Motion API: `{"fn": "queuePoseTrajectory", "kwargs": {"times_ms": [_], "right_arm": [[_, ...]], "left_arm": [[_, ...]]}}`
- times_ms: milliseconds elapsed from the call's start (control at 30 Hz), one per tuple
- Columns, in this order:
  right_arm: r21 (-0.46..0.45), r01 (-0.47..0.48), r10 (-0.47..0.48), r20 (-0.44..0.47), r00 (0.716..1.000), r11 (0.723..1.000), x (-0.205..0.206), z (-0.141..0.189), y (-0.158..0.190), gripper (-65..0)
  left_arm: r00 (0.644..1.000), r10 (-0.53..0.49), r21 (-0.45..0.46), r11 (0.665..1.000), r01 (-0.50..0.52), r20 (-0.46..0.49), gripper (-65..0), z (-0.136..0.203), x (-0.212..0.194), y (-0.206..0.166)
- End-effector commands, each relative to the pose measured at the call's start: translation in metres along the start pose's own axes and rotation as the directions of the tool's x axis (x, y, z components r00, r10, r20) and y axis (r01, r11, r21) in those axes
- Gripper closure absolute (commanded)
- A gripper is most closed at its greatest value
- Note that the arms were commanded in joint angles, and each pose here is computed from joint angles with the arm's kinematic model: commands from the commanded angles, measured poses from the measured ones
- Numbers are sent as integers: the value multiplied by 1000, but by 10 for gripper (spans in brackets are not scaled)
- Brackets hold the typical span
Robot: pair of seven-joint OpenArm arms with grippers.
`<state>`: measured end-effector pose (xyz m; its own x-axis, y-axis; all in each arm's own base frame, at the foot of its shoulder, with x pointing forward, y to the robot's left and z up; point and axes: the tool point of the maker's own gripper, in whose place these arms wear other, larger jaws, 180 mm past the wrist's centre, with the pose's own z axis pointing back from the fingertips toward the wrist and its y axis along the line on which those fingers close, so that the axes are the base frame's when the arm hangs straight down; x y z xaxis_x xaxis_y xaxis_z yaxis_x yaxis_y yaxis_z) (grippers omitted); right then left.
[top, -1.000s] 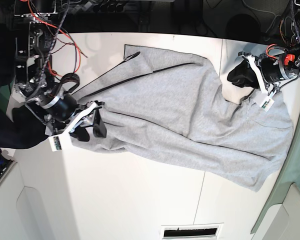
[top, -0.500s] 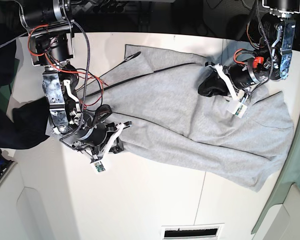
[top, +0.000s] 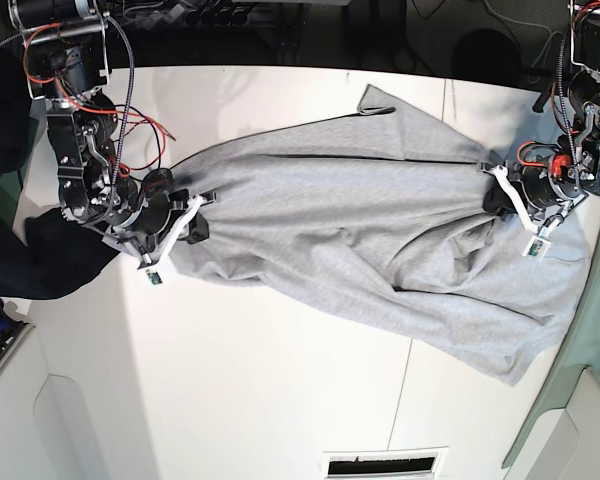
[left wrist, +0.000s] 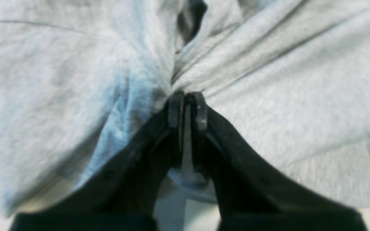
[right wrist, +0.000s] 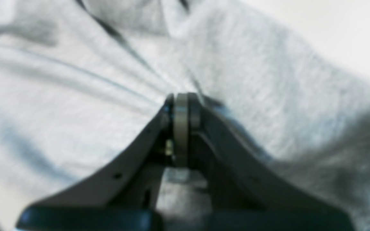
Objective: Layout the t-shirt on the table in an organized manner, then fold the t-shirt properly
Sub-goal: 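Regrasp the shirt edges with both grippers and stretch it flat, then grasp the shirt middle with both grippers and bunch it together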
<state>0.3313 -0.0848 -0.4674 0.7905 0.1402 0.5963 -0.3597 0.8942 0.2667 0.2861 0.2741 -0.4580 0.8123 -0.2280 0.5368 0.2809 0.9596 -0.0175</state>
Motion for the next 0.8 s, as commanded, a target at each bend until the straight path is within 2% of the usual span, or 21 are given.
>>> {"fn": "queuePoseTrajectory", "kwargs": {"times_ms": [0,133,300,367,467,567,700,767], "right_arm": [[39,-3,4,-14,1000,999,-8,4,9,0],[210,46,-55,39,998,977,-26,17,67,0],[330,50,-74,61,995,943,-39,25,133,0],[359,34,-67,82,994,933,-32,27,150,0],[358,14,-77,162,984,934,-3,33,156,0],[335,-51,-50,287,957,941,42,42,151,0],[230,-158,70,351,934,960,89,36,140,0],[193,-200,121,357,926,960,108,27,139,0]], "left_arm": [[999,-22,66,998,24,-28,-56,7,4,23],[999,-33,85,996,32,20,-56,10,29,32],[996,-22,69,997,16,87,-56,5,58,23],[995,-16,60,998,10,96,-56,3,63,19],[993,-4,15,1000,2,115,-56,7,71,11],[978,-36,-62,997,50,206,-56,23,98,-10],[948,-130,-21,990,142,292,-56,50,125,-15],[943,-133,1,990,139,304,-56,51,127,-9]]}}
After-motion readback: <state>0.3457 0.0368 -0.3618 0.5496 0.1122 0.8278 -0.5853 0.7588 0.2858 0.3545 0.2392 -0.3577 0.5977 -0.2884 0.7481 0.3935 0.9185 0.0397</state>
